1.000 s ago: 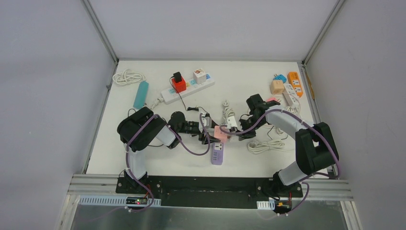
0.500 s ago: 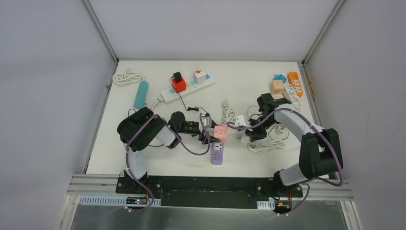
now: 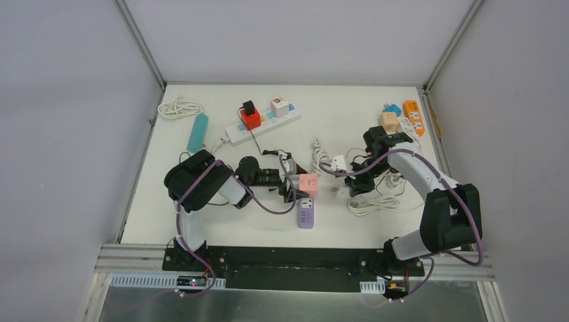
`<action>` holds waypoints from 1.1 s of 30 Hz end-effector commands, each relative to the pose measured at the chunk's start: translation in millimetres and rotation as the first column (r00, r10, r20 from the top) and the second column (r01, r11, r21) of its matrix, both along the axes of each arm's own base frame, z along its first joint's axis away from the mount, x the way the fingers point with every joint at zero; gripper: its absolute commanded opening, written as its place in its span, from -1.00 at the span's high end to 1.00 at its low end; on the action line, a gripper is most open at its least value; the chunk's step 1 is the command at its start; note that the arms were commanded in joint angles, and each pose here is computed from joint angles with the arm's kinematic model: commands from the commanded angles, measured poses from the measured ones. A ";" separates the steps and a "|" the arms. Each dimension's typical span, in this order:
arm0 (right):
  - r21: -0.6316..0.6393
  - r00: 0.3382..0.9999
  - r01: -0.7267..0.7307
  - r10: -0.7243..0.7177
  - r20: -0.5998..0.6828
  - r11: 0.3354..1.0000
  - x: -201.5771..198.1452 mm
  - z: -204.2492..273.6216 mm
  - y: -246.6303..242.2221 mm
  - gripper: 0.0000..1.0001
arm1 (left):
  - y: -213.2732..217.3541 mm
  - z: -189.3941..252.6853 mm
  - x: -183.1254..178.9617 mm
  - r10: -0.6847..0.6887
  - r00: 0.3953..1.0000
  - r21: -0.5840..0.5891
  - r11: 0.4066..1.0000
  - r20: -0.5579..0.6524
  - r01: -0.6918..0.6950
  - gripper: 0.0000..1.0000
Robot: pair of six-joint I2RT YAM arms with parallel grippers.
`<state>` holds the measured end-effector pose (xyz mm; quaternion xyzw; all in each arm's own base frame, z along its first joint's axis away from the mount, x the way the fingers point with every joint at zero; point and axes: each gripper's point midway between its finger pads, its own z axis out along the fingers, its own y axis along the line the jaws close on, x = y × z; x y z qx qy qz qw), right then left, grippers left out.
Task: Pull the plug off the socket
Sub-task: Place the plug at the center of the board.
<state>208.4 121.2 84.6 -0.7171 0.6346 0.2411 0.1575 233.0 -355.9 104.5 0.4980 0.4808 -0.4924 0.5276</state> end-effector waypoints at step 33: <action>0.164 0.998 0.049 -0.041 -0.049 0.985 -7.9 48.0 25.4 1.00 | 56.5 115.0 -13.1 0.216 0.951 -0.118 0.962 -0.222 -0.246 -0.98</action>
